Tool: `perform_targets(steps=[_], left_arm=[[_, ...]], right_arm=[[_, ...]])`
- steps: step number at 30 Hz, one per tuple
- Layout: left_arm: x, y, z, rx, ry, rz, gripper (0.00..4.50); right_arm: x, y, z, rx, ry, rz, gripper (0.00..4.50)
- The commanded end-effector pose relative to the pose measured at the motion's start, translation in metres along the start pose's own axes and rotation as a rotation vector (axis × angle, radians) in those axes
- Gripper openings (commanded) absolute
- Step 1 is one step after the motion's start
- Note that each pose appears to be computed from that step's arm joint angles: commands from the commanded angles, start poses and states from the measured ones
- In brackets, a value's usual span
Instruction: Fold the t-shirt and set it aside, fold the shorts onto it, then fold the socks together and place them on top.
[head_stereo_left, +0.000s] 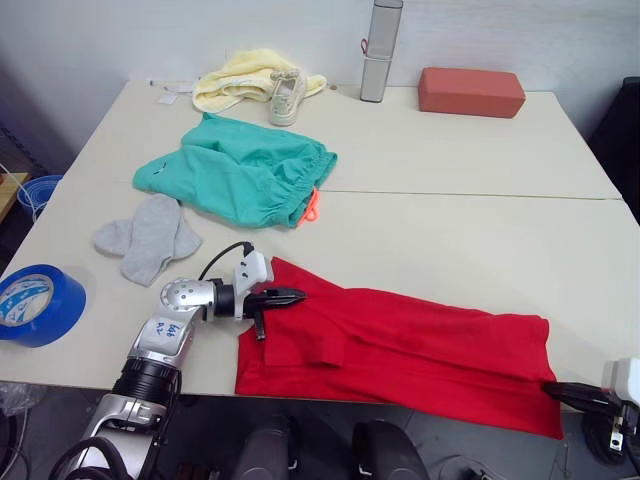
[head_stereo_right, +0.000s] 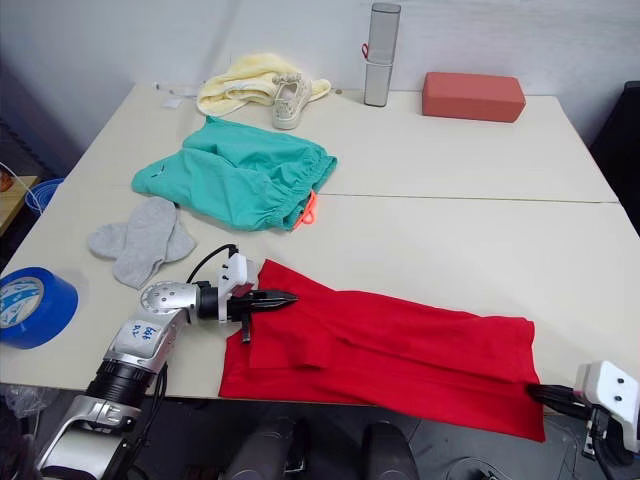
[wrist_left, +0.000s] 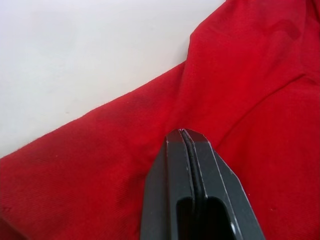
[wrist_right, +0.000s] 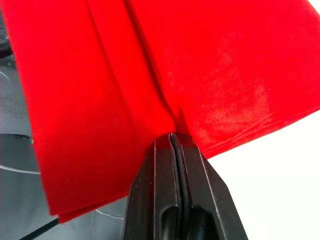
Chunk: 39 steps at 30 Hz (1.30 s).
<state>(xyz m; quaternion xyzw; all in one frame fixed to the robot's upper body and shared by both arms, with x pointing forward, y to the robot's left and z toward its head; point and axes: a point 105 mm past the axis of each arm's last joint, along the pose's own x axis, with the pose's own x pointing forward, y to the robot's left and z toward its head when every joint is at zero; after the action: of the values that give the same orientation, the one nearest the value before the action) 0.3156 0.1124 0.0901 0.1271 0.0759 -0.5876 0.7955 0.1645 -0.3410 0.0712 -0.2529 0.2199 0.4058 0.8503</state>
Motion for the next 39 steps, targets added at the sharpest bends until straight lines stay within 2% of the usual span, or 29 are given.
perform_targets(steps=[1, 2, 5, 7, 9, 11, 14, 15, 17, 22, 23, 27, 29, 32, 39], left_arm=[[-0.002, 0.000, -0.004, 0.000, 0.009, -0.003, 0.02], [-0.003, -0.001, -0.004, 0.009, 0.002, -0.005, 0.02], [-0.010, -0.001, 0.004, 0.037, -0.043, -0.006, 0.00], [-0.015, -0.002, 0.010, 0.055, -0.086, -0.010, 0.00], [-0.026, -0.006, 0.025, 0.069, -0.162, -0.025, 0.00], [-0.029, -0.011, 0.037, 0.065, -0.201, -0.044, 0.00], [-0.020, -0.013, 0.043, 0.053, -0.207, -0.044, 0.00], [-0.016, -0.014, 0.044, 0.054, -0.205, -0.044, 0.00], [-0.008, -0.015, 0.045, 0.043, -0.203, -0.037, 0.00], [0.013, -0.014, 0.039, 0.018, -0.178, 0.004, 0.00], [0.016, -0.013, 0.037, 0.014, -0.170, 0.015, 0.00], [0.026, -0.007, 0.022, -0.015, -0.107, 0.077, 0.00], [0.027, 0.000, 0.015, -0.028, -0.070, 0.129, 0.00], [0.023, 0.009, 0.004, -0.043, -0.017, 0.199, 0.00], [0.016, 0.017, -0.007, -0.064, 0.023, 0.262, 0.00]], right_arm=[[0.000, 0.002, -0.005, 0.073, -0.043, -0.007, 0.00], [-0.002, 0.002, -0.003, 0.123, -0.073, -0.006, 0.00], [-0.008, 0.001, 0.005, 0.166, -0.125, 0.001, 0.59], [-0.013, 0.002, 0.010, 0.183, -0.135, 0.021, 1.23], [-0.019, -0.006, 0.031, 0.160, -0.188, 0.014, 2.02], [-0.015, -0.013, 0.062, 0.205, -0.300, 0.014, 2.66], [0.012, -0.008, 0.091, 0.193, -0.370, 0.071, 2.66], [0.019, -0.008, 0.097, 0.191, -0.391, 0.075, 2.48], [0.039, -0.008, 0.103, 0.177, -0.406, 0.058, 2.00], [0.088, -0.011, 0.118, 0.061, -0.423, -0.041, 0.22], [0.095, -0.011, 0.120, 0.046, -0.424, -0.052, 0.04], [0.118, -0.004, 0.127, -0.002, -0.413, -0.079, 0.04], [0.120, -0.001, 0.126, -0.005, -0.405, -0.097, 0.04], [0.110, -0.009, 0.111, 0.002, -0.352, -0.185, 0.04], [0.076, -0.032, 0.075, 0.046, -0.219, -0.407, 0.04]])
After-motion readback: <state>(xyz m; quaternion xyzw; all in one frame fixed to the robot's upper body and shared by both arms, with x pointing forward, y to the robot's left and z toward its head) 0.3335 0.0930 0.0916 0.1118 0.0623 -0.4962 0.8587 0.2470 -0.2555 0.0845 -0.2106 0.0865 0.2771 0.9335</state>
